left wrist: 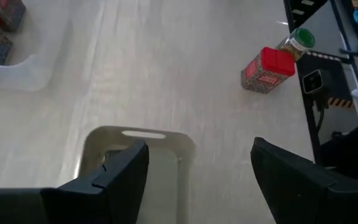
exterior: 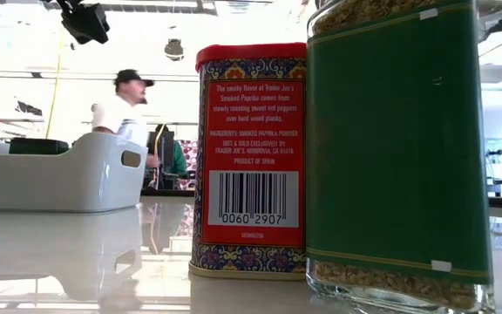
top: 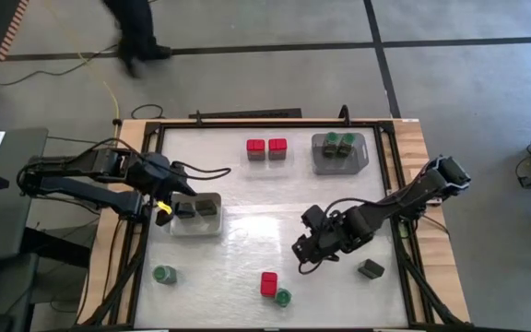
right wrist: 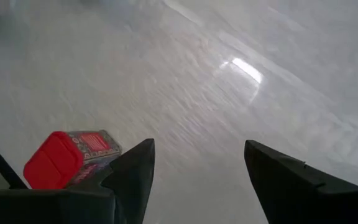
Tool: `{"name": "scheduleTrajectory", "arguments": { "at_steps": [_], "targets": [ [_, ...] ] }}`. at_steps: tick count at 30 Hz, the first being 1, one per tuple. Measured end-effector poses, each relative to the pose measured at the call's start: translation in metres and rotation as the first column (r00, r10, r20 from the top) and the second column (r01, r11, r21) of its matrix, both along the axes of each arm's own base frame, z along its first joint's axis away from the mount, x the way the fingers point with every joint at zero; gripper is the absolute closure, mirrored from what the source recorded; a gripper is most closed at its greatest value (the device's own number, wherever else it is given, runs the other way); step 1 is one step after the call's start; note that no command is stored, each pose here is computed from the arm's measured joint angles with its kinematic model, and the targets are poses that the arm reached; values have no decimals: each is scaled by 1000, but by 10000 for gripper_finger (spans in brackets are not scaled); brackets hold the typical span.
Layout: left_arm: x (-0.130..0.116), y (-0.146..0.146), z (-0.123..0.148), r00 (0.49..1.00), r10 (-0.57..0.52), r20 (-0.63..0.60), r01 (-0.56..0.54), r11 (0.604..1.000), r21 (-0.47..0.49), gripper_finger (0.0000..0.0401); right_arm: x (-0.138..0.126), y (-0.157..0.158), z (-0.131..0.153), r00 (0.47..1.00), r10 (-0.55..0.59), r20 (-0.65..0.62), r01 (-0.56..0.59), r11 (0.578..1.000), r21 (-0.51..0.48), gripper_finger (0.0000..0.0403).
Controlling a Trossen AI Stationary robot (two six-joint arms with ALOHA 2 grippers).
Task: Sort spices by type
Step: Put the green seasoning bottle into the black bin
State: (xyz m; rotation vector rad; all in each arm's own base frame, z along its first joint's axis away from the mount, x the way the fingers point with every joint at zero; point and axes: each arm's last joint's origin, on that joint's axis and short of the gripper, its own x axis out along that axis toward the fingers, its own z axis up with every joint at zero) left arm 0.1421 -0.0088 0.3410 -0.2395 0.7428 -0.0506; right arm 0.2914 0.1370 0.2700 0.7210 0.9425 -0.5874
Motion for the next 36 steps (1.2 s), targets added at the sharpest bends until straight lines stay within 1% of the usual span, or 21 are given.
{"name": "scheduleTrajectory", "arguments": {
  "at_steps": [4, 9, 12, 16, 19, 22, 25, 29, 31, 33, 35, 36],
  "targets": [
    [0, -2, 0, 1000, 9, -4, -9, 1000, -22, 132, -2, 5, 0, 994, 106, -12, -107, 993, -48, 128],
    [0, -3, 0, 1000, 24, -10, -24, 998, -53, 132, -2, 5, 0, 992, 124, -19, -125, 990, -58, 123],
    [0, -4, 0, 999, 31, -14, -31, 997, -68, 132, -3, 6, 0, 989, 146, -30, -148, 987, -70, 106],
    [0, -5, 0, 1000, 23, -13, -24, 998, -64, 132, -6, 5, -2, 987, 149, -62, -154, 985, -81, 65],
    [0, -5, 0, 1000, 15, -10, -16, 999, -49, 132, -6, 5, -2, 992, 116, -53, -119, 991, -66, 36],
    [0, -5, 0, 1000, 5, -6, -5, 1000, -24, 132, -7, 7, -2, 997, 62, -40, -63, 997, -35, 18],
    [0, -5, 0, 1000, -11, -2, 11, 1000, -5, 132, -7, 10, -1, 999, 46, -27, -46, 999, -2, 11],
    [0, -5, 0, 1000, -14, -4, 14, 1000, -3, 132, -4, 10, 0, 999, -49, 10, 49, 997, 63, 10],
    [-1, -5, 0, 1000, -14, -7, 14, 1000, -3, 132, 0, 12, 2, 996, -71, 51, 66, 993, 100, 10],
    [-1, -5, -1, 1000, -15, -10, 15, 1000, -3, 132, 7, 16, 6, 990, -46, 132, 27, 990, 142, 14],
    [-1, -5, -1, 1000, -15, -12, 15, 1000, -3, 132, 18, 22, 15, 964, -25, 264, -27, 981, 192, 20],
    [-1, -5, -1, 1000, -17, -12, 17, 1000, -1, 132, 23, 25, 21, 940, -13, 341, -63, 975, 211, 22]
  ]
}}
